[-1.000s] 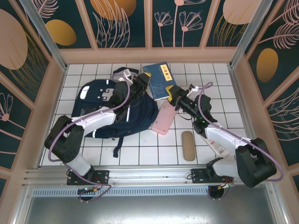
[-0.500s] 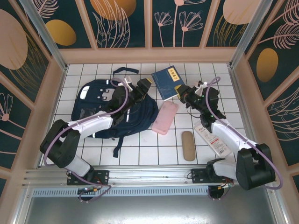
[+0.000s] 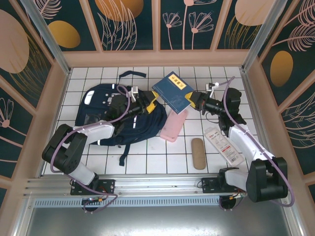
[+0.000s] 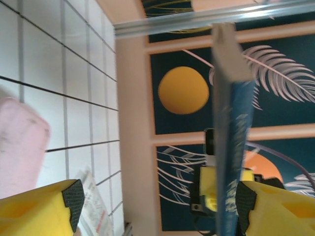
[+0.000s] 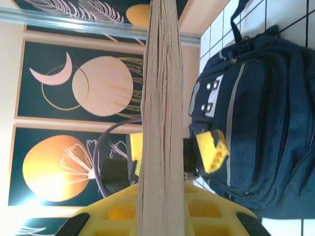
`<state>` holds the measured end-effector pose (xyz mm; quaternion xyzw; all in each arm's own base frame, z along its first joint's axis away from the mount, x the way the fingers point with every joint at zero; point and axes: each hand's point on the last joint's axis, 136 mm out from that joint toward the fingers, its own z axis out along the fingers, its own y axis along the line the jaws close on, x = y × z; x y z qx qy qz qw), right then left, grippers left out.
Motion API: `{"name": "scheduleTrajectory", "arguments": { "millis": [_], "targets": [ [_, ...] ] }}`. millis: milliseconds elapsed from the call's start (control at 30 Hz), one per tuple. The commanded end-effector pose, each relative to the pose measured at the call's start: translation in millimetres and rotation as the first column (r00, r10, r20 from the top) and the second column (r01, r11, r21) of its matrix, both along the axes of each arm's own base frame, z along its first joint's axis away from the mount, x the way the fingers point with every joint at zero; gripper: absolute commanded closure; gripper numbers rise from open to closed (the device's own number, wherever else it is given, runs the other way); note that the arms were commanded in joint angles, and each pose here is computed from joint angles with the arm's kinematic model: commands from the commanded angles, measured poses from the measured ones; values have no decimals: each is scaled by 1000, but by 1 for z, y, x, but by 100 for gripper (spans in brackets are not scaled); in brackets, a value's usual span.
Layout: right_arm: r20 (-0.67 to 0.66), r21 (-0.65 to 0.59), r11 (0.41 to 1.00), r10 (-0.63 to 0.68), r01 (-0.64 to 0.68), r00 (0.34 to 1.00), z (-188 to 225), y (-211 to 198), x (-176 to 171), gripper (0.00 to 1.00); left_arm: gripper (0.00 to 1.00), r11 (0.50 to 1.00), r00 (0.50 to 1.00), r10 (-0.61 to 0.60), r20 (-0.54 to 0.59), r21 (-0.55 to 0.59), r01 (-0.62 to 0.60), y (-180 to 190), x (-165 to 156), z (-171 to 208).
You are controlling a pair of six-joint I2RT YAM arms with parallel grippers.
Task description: Pack the student bag
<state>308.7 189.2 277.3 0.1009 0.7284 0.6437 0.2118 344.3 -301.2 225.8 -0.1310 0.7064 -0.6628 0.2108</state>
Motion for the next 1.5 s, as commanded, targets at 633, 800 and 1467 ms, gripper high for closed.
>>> {"name": "scheduleTrajectory", "arguments": {
  "millis": [633, 800, 1467],
  "targets": [
    [54, -2, 994, 108, -108, 993, 5, 13, -48, 100, 93, 979, 986, -63, 156, -182, 91, -8, -25, 48],
    [48, -3, 999, 54, -54, 997, 4, 12, -40, 93, 100, 988, 992, 13, 128, -155, 7, 2, -20, 37],
    [128, 37, 998, -60, 56, 990, 14, 33, -33, 94, 100, 984, 985, 160, 69, -95, -153, 17, -12, 19]
  ]
}}
